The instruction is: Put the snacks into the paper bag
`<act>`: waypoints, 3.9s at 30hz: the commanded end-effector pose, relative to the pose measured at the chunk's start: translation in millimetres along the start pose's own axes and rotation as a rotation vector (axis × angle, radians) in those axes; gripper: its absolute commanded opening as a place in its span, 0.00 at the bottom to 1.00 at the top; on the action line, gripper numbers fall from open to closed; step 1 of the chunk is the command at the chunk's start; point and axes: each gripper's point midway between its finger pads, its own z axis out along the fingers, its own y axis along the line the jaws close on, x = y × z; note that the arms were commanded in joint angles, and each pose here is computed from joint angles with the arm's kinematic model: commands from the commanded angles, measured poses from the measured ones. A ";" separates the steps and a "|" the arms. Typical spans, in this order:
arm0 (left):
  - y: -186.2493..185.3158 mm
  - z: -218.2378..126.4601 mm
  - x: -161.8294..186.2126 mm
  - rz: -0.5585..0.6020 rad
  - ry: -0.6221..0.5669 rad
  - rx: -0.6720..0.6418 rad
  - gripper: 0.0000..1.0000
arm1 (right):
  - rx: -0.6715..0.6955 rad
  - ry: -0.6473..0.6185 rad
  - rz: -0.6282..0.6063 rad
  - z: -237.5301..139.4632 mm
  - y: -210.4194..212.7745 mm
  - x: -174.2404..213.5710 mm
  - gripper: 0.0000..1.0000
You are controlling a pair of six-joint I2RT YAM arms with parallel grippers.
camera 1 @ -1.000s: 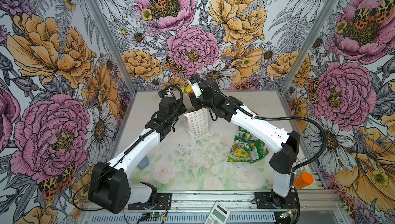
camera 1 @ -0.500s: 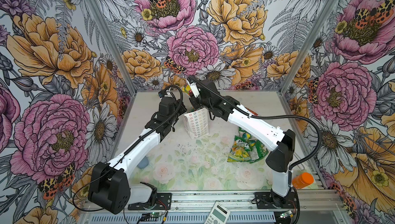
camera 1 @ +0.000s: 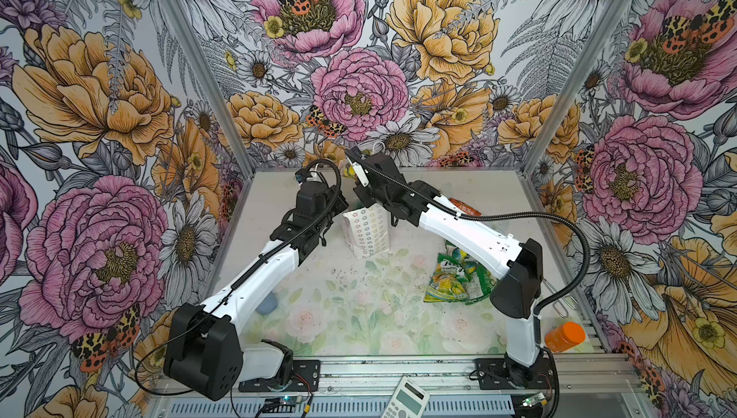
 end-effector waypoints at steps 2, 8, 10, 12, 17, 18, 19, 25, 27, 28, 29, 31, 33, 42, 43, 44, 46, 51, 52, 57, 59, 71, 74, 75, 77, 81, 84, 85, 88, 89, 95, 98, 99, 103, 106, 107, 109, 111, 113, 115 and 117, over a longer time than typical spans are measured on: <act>-0.8 -4.9 -5.3 -0.011 -0.025 0.009 0.00 | 0.015 -0.022 -0.019 -21.8 -9.2 -15.5 0.23; -1.9 -4.2 -4.9 -0.014 -0.024 0.012 0.00 | -0.003 0.010 -0.037 -27.2 -7.9 -9.3 0.24; -2.1 -4.3 -4.7 -0.013 -0.025 0.012 0.00 | -0.010 0.016 -0.042 -30.1 -7.5 -9.1 0.24; -2.3 -4.7 -5.4 -0.013 -0.027 0.012 0.00 | -0.020 0.026 -0.045 -31.9 -7.0 -7.6 0.24; -2.9 -4.6 -6.2 -0.012 -0.028 0.011 0.00 | -0.057 0.071 -0.082 -34.9 -1.4 0.0 0.23; -3.0 -4.6 -6.2 -0.012 -0.028 0.012 0.00 | -0.064 0.084 -0.089 -34.4 -0.7 2.1 0.24; -3.0 -4.3 -6.3 -0.013 -0.028 0.012 0.00 | -0.074 0.098 -0.102 -34.7 1.4 4.4 0.24; -6.2 -2.6 -5.2 -0.012 -0.024 0.017 0.00 | -0.092 0.148 -0.126 -31.1 4.7 11.7 0.24; -7.8 -2.0 -5.1 -0.010 -0.022 0.021 0.00 | -0.100 0.148 -0.122 -30.3 6.2 11.0 0.24; -8.2 -1.3 -5.0 -0.009 -0.021 0.021 0.00 | -0.105 0.147 -0.120 -29.7 7.2 10.3 0.24; -8.3 -1.0 -5.0 -0.009 -0.021 0.021 0.00 | -0.110 0.146 -0.118 -29.6 8.0 9.8 0.24; -8.5 -0.2 -4.5 -0.008 -0.018 0.021 0.00 | -0.121 0.147 -0.117 -28.4 10.6 9.8 0.24; -8.9 -0.2 -5.1 -0.008 -0.020 0.023 0.00 | -0.125 0.148 -0.117 -26.8 11.9 10.0 0.24; -9.8 -0.3 -5.1 -0.007 -0.018 0.025 0.00 | -0.107 0.115 -0.098 -26.9 6.5 -3.6 0.24; -9.6 -0.3 -5.2 -0.007 -0.019 0.025 0.00 | -0.106 0.108 -0.096 -28.2 5.9 -6.1 0.24; -9.6 -0.3 -5.2 -0.007 -0.019 0.025 0.00 | -0.106 0.103 -0.093 -29.2 5.4 -8.2 0.24; -10.0 -0.4 -5.4 -0.007 -0.019 0.026 0.00 | -0.104 0.090 -0.090 -30.5 4.4 -13.0 0.24; -11.1 -0.4 -4.7 -0.008 -0.018 0.030 0.00 | -0.092 0.067 -0.067 -24.5 -0.3 -22.1 0.24; -11.0 -0.4 -4.8 -0.008 -0.018 0.030 0.00 | -0.087 0.065 -0.060 -21.8 -1.7 -23.3 0.24; -10.5 -1.1 -4.6 -0.008 -0.019 0.028 0.00 | -0.038 0.077 -0.033 -6.1 -12.4 -20.5 0.24; -9.9 -1.5 -5.3 -0.006 -0.021 0.026 0.00 | -0.015 0.088 -0.041 -2.0 -15.0 -16.9 0.24; -9.6 -1.3 -7.3 -0.007 -0.029 0.022 0.00 | -0.034 0.177 -0.098 -5.1 -11.5 8.8 0.26; -11.2 -1.5 -7.3 -0.007 -0.030 0.026 0.00 | -0.054 0.214 -0.112 -4.9 -8.0 18.6 0.27; -10.8 -1.1 -7.1 -0.007 -0.029 0.024 0.00 | -0.056 0.224 -0.117 -5.6 -7.3 21.0 0.27; -10.4 -0.7 -7.1 -0.007 -0.029 0.023 0.00 | -0.058 0.236 -0.119 -5.6 -6.8 24.3 0.28; -10.7 -0.3 -6.6 -0.006 -0.027 0.024 0.00 | -0.059 0.244 -0.118 -8.9 -8.2 25.4 0.28; -10.7 0.1 -5.4 -0.005 -0.024 0.023 0.00 | -0.060 0.240 -0.116 -11.7 -9.0 23.7 0.33; -11.4 0.0 -6.0 -0.006 -0.025 0.025 0.00 | -0.060 0.238 -0.116 -12.2 -9.3 22.9 0.36; -11.6 0.7 -5.7 -0.005 -0.025 0.024 0.00 | -0.058 0.238 -0.114 -11.5 -9.4 22.9 0.44; -11.7 0.7 -5.6 -0.005 -0.024 0.025 0.00 | -0.057 0.237 -0.114 -11.7 -9.2 22.4 0.47; -10.6 1.2 -5.2 -0.004 -0.024 0.020 0.00 | -0.054 0.235 -0.115 -12.7 -10.6 21.6 0.55; -9.2 1.5 -5.0 -0.004 -0.025 0.016 0.00 | -0.054 0.226 -0.110 -16.3 -11.9 18.6 0.57; -8.9 1.5 -4.7 -0.003 -0.024 0.016 0.00 | -0.055 0.222 -0.108 -17.8 -12.3 17.2 0.58; -7.4 1.3 -5.0 -0.003 -0.025 0.010 0.00 | -0.073 0.209 -0.099 -23.8 -11.3 13.2 0.60; -5.4 1.2 -4.5 -0.004 -0.023 0.000 0.00 | -0.109 0.187 -0.076 -32.7 -8.0 6.6 0.61; -4.8 1.0 -5.4 -0.005 -0.025 -0.004 0.00 | -0.125 0.180 -0.070 -35.6 -6.3 4.8 0.62; -3.6 1.0 -4.6 -0.004 -0.021 -0.013 0.00 | -0.156 0.164 -0.060 -42.4 -3.1 0.3 0.63; -2.9 0.8 -4.9 -0.004 -0.022 -0.018 0.00 | -0.184 0.149 -0.050 -50.0 -0.7 -3.9 0.63; -2.3 0.6 -5.6 -0.005 -0.023 -0.020 0.00 | -0.203 0.137 -0.042 -57.4 -0.3 -7.1 0.64; -1.1 1.0 -5.2 -0.005 -0.023 -0.025 0.00 | -0.215 0.129 -0.037 -64.7 -0.8 -8.7 0.64; 0.1 1.0 -4.9 -0.005 -0.021 -0.030 0.00 | -0.206 0.127 -0.039 -72.5 -4.7 -8.2 0.65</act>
